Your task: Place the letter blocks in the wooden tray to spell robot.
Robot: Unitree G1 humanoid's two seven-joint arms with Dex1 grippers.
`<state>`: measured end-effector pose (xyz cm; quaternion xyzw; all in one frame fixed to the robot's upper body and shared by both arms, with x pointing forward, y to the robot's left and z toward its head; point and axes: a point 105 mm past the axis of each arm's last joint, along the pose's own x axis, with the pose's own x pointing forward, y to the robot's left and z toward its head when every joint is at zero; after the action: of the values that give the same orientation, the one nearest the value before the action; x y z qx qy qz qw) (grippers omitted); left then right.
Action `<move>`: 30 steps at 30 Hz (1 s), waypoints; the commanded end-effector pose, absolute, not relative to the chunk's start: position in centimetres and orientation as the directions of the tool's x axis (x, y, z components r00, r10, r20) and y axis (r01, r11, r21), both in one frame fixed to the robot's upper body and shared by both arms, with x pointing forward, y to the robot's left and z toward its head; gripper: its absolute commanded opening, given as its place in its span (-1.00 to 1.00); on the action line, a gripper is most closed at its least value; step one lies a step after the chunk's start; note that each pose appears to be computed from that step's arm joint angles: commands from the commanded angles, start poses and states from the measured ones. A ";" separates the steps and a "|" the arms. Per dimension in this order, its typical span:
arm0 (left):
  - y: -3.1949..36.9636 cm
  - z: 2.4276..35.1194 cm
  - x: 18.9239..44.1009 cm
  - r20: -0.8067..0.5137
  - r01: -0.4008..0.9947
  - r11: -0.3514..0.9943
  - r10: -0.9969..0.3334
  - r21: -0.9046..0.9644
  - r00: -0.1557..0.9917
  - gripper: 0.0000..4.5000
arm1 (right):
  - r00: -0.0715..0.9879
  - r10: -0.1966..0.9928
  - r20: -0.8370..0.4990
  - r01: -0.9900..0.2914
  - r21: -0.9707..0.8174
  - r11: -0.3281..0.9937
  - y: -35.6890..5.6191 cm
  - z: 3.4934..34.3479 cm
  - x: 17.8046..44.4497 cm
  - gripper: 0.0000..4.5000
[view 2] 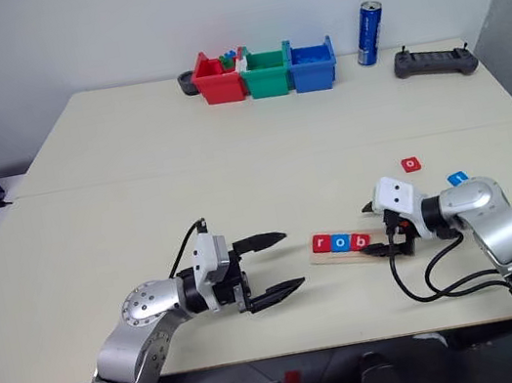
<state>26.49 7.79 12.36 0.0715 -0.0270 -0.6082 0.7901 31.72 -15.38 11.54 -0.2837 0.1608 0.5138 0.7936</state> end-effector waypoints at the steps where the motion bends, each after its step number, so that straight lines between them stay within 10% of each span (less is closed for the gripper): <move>1: 7.5 13.1 26.2 -0.029 0.955 0.233 -0.970 0.182 0.242 1.00 | 0.446 0.721 -0.531 -0.892 -0.333 0.306 -15.0 11.7 32.1 0.99; 30: 7.6 13.3 26.3 -0.041 0.958 0.215 -0.973 0.191 0.226 1.00 | 0.398 0.778 -0.486 -0.917 -0.226 0.328 -15.5 15.4 30.2 0.99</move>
<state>26.49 7.75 12.56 0.0766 -0.0286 -0.6136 0.7854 30.28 -15.27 13.39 -0.2440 0.1646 0.5328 0.7934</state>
